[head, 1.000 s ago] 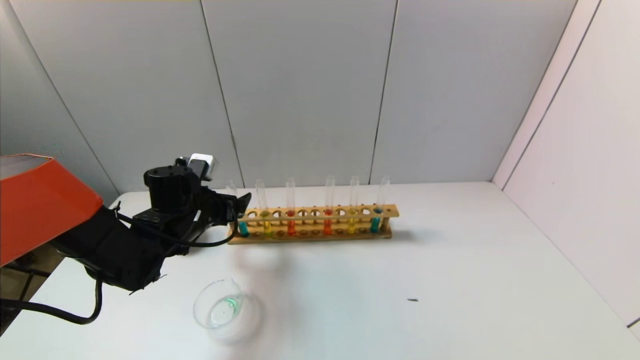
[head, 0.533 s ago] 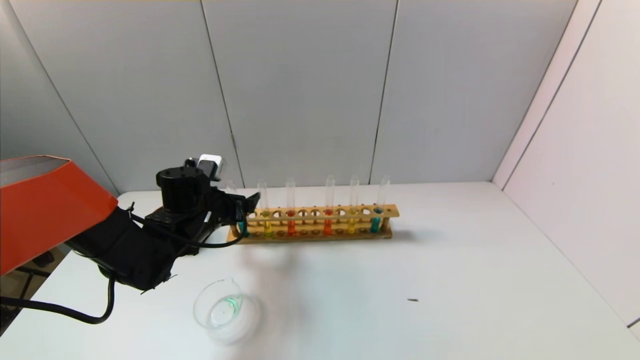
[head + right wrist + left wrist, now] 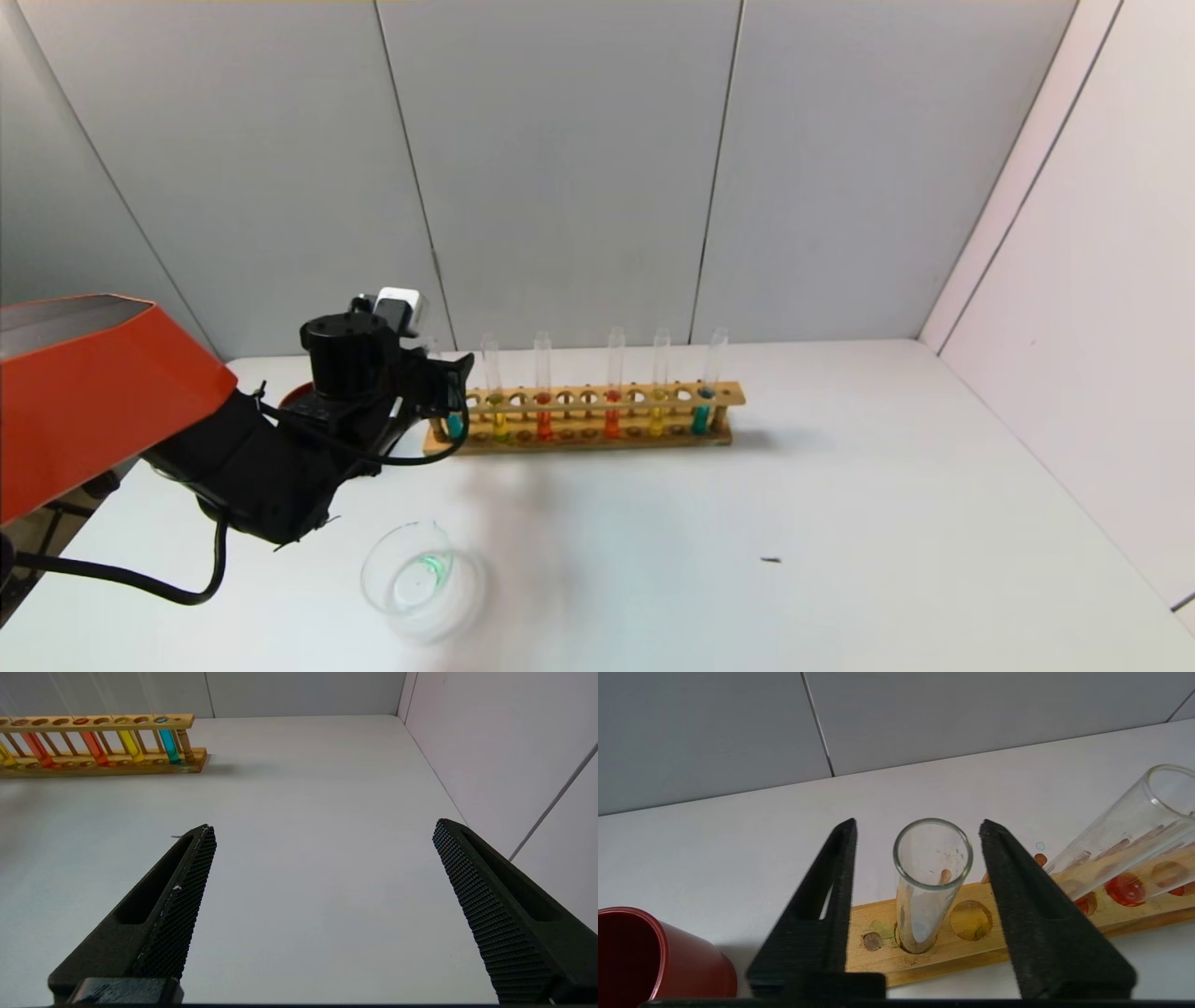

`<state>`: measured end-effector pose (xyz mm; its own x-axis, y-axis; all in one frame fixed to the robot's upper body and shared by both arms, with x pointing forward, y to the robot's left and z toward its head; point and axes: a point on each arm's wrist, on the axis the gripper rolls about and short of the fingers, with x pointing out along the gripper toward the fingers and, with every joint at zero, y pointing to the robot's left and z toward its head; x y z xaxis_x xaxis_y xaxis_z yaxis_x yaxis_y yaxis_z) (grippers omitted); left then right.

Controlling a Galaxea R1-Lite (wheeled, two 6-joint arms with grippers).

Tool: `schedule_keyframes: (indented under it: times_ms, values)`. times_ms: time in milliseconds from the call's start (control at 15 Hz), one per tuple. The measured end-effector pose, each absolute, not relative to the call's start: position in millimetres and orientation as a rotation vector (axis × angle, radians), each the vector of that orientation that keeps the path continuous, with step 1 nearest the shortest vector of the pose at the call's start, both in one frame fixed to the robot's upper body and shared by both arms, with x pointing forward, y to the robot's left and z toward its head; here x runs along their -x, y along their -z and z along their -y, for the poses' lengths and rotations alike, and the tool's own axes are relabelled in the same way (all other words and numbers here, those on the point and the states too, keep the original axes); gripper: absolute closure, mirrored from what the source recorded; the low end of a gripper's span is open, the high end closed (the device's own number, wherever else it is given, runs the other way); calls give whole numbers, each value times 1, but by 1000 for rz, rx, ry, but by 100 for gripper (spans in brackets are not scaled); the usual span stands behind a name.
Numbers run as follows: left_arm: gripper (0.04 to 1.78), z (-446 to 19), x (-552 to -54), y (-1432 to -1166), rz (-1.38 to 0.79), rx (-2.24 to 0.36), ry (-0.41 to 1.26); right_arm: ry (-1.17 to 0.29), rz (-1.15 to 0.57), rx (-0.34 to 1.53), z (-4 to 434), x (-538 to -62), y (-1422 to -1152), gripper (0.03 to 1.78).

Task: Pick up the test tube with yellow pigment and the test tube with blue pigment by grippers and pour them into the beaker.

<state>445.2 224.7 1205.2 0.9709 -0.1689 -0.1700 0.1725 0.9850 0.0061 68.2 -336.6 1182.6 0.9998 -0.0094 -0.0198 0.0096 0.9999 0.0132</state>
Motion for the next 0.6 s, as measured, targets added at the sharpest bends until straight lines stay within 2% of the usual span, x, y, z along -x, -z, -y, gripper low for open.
schedule_keyframes:
  times_ms: [200,600]
  values:
    - [144,-225,-445,-1204,-174,-19,171,9,-20,-14,337,-68,-1183,11]
    - [148,-225,-445,-1205,-178,-23,170,9,-20,-14,337,-68,-1183,11]
